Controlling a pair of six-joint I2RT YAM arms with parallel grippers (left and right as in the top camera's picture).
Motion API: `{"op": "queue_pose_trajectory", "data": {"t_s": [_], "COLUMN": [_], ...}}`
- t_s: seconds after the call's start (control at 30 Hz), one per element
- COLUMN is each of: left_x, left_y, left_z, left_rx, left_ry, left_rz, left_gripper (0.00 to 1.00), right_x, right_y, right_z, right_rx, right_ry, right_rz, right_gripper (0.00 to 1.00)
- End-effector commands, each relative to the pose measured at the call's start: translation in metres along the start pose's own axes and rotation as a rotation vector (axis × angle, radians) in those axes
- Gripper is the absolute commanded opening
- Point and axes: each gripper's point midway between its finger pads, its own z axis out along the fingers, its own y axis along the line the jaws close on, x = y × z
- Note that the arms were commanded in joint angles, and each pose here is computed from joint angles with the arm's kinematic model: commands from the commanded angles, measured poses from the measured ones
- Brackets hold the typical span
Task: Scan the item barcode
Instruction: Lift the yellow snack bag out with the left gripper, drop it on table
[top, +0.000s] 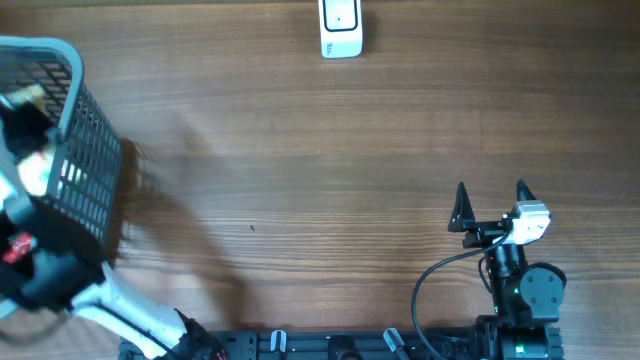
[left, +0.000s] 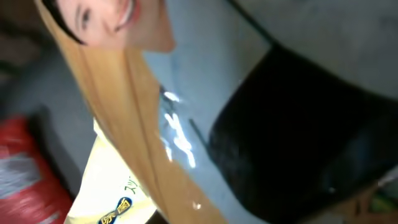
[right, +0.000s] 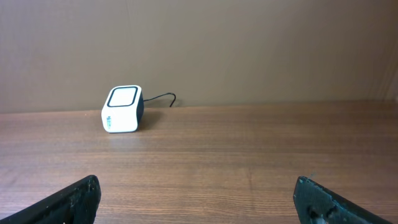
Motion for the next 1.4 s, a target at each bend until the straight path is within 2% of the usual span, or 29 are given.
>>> {"op": "queue_pose_trajectory", "data": {"t_s": [0.0, 0.1, 0.17, 0.2, 0.27, 0.33, 0.4, 0.5, 0.57, 0.63, 0.7, 0.87, 0.93, 0.97, 1.0, 1.03, 1.07, 1.13, 1.23, 1.33, 1.37], "left_x": [-0.029, -0.001, 0.034, 0.059, 0.118, 0.162, 0.194, 0.239, 0.259, 0.277, 0.297, 0.361, 0.380, 0.385, 0.388, 0.389, 0.385, 0.363, 0.307, 0.249, 0.220], "left_y": [-0.012, -0.006, -0.015, -0.037, -0.090, -0.118, -0.141, -0.182, -0.206, -0.227, -0.245, -0.283, -0.299, -0.304, -0.308, -0.310, -0.313, -0.317, -0.313, -0.292, -0.270], "left_z": [-0.181, -0.288, -0.346, -0.373, -0.411, -0.413, -0.396, -0.352, -0.305, -0.244, -0.185, -0.069, -0.042, -0.033, -0.025, -0.021, -0.021, -0.037, -0.092, -0.205, -0.246], "left_rx": [0.171, 0.234, 0.373, 0.521, 0.829, 0.961, 0.992, 0.958, 0.823, 0.609, 0.424, 0.270, 0.278, 0.275, 0.273, 0.277, 0.291, 0.318, 0.379, 0.608, 0.681], "left_ry": [-0.441, -0.692, -0.791, -0.801, -0.736, -0.582, -0.413, -0.113, 0.023, 0.094, 0.163, 0.320, 0.354, 0.357, 0.359, 0.356, 0.346, 0.320, 0.255, 0.182, 0.084], "left_rz": [-0.024, -0.022, -0.063, -0.022, 0.187, 0.272, 0.360, 0.494, 0.566, 0.649, 0.644, 0.618, 0.641, 0.649, 0.653, 0.658, 0.661, 0.622, 0.526, 0.405, 0.345], "left_gripper": [0.04, 0.04, 0.04, 0.04, 0.04, 0.04, 0.04, 0.04, 0.04, 0.04, 0.04, 0.04, 0.04, 0.25, 0.73, 0.90, 1.00, 1.00, 1.00, 1.00, 1.00], "right_x": [-0.001, -0.001, -0.001, -0.001, -0.001, -0.001, -0.001, -0.001, -0.001, -0.001, -0.001, -0.001, -0.001, -0.001, -0.001, -0.001, -0.001, -0.001, -0.001, -0.001, -0.001], "right_y": [-0.003, -0.003, -0.003, -0.003, -0.003, -0.003, -0.003, -0.003, -0.003, -0.003, -0.003, -0.003, -0.003, -0.003, -0.003, -0.003, -0.003, -0.003, -0.003, -0.003, -0.003], "right_z": [0.000, 0.000, 0.000, 0.000, 0.000, 0.000, 0.000, 0.000, 0.000, 0.000, 0.000, 0.000, 0.000, 0.000, 0.000, 0.000, 0.000, 0.000, 0.000, 0.000, 0.000], "right_rx": [0.018, 0.018, 0.018, 0.018, 0.018, 0.018, 0.018, 0.018, 0.018, 0.018, 0.018, 0.018, 0.018, 0.018, 0.018, 0.018, 0.018, 0.018, 0.018, 0.018, 0.018], "right_ry": [-0.008, -0.008, -0.008, -0.008, -0.008, -0.008, -0.008, -0.008, -0.008, -0.008, -0.008, -0.008, -0.008, -0.008, -0.008, -0.008, -0.008, -0.008, -0.008, -0.008, -0.008], "right_rz": [-0.004, -0.004, -0.004, -0.004, -0.004, -0.004, -0.004, -0.004, -0.004, -0.004, -0.004, -0.004, -0.004, -0.004, -0.004, -0.004, -0.004, -0.004, -0.004, -0.004, -0.004], "right_gripper": [1.00, 1.00, 1.00, 1.00, 1.00, 1.00, 1.00, 1.00, 1.00, 1.00, 1.00, 0.99, 1.00, 1.00, 1.00, 1.00, 1.00, 1.00, 1.00, 1.00, 1.00]}}
